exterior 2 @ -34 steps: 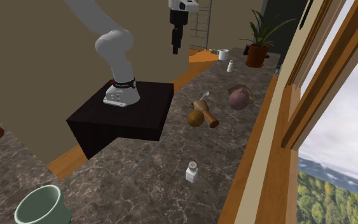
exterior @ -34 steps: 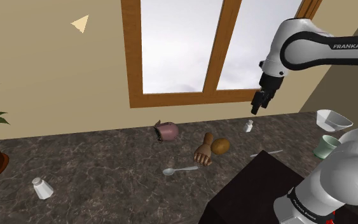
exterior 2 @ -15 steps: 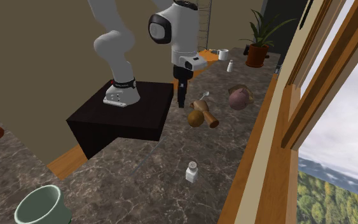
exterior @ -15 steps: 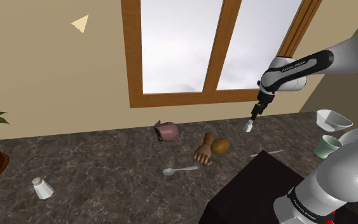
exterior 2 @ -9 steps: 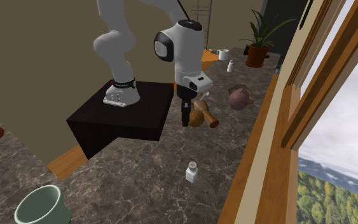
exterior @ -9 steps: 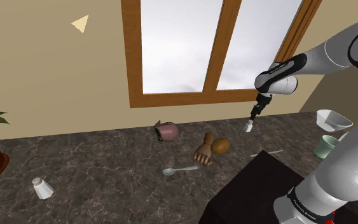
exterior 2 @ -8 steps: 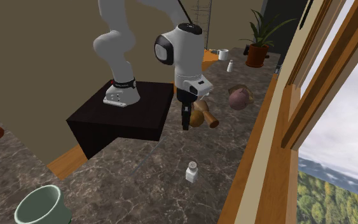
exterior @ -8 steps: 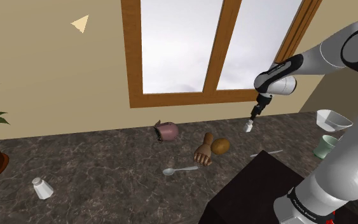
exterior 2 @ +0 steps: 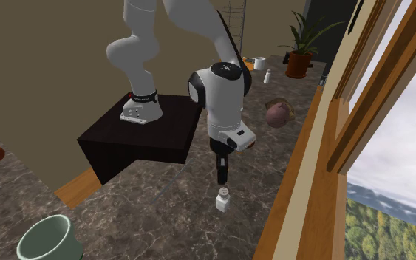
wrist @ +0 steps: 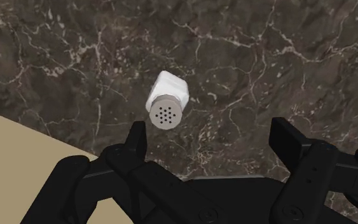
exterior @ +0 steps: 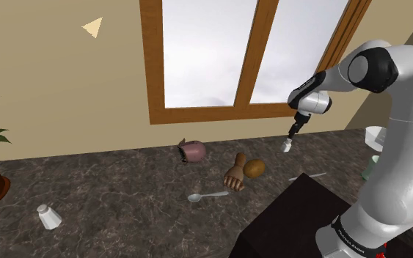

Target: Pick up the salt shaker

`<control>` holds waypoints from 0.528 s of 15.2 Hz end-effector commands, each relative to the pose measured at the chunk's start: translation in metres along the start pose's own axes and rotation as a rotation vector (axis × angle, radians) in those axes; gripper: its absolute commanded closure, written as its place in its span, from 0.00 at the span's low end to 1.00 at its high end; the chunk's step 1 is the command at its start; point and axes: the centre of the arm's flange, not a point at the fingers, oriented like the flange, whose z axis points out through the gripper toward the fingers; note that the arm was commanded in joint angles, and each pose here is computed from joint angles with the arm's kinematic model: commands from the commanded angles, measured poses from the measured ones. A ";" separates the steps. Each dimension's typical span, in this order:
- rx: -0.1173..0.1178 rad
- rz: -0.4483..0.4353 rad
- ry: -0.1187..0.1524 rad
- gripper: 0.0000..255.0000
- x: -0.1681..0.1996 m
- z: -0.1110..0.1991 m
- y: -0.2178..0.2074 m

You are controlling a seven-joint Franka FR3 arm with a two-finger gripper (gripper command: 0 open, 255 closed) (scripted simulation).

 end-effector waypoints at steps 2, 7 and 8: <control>-0.002 -0.009 0.009 0.00 0.008 0.021 0.031; -0.002 -0.009 0.009 0.00 0.008 0.044 0.032; -0.002 -0.009 0.009 0.00 0.008 0.049 0.032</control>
